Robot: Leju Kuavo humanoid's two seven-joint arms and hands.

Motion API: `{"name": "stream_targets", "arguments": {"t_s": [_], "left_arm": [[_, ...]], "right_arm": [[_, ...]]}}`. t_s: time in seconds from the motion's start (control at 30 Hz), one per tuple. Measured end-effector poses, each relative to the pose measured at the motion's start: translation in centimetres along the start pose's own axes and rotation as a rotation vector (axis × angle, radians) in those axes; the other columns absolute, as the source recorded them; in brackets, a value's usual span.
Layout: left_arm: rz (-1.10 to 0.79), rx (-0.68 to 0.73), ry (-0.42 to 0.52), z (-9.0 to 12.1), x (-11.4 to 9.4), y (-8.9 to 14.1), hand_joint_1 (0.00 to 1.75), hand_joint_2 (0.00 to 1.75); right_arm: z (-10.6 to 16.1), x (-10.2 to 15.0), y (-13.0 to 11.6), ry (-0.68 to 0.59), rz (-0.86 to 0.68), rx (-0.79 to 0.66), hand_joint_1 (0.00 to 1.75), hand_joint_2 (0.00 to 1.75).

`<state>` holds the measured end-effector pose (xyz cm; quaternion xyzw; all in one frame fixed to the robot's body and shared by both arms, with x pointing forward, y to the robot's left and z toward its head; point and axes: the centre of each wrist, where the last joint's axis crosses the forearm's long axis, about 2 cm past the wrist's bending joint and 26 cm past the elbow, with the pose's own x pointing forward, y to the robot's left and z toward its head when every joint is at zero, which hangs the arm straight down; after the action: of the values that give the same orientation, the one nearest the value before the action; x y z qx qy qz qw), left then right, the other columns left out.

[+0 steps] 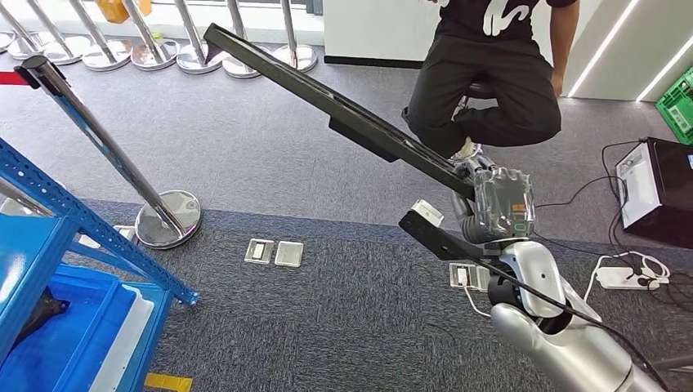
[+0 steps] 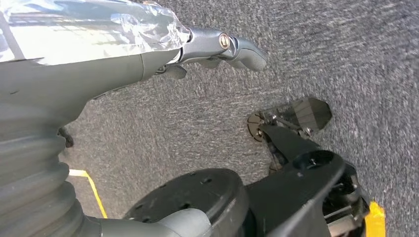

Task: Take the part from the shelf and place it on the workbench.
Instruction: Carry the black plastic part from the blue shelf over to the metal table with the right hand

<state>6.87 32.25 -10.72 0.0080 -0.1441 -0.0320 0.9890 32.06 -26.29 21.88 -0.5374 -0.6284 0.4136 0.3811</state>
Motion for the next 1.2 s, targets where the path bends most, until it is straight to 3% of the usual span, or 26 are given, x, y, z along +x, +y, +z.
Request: {"name": "stream_targets", "arguments": {"t_s": [1.2], "left_arm": [[0.054,0.012,0.033,0.1,-0.6,0.2,0.0,1.75]], "right_arm": [[-1.1,1.0,-0.7,-0.022,-0.029,0.002,1.75,1.75]]}}
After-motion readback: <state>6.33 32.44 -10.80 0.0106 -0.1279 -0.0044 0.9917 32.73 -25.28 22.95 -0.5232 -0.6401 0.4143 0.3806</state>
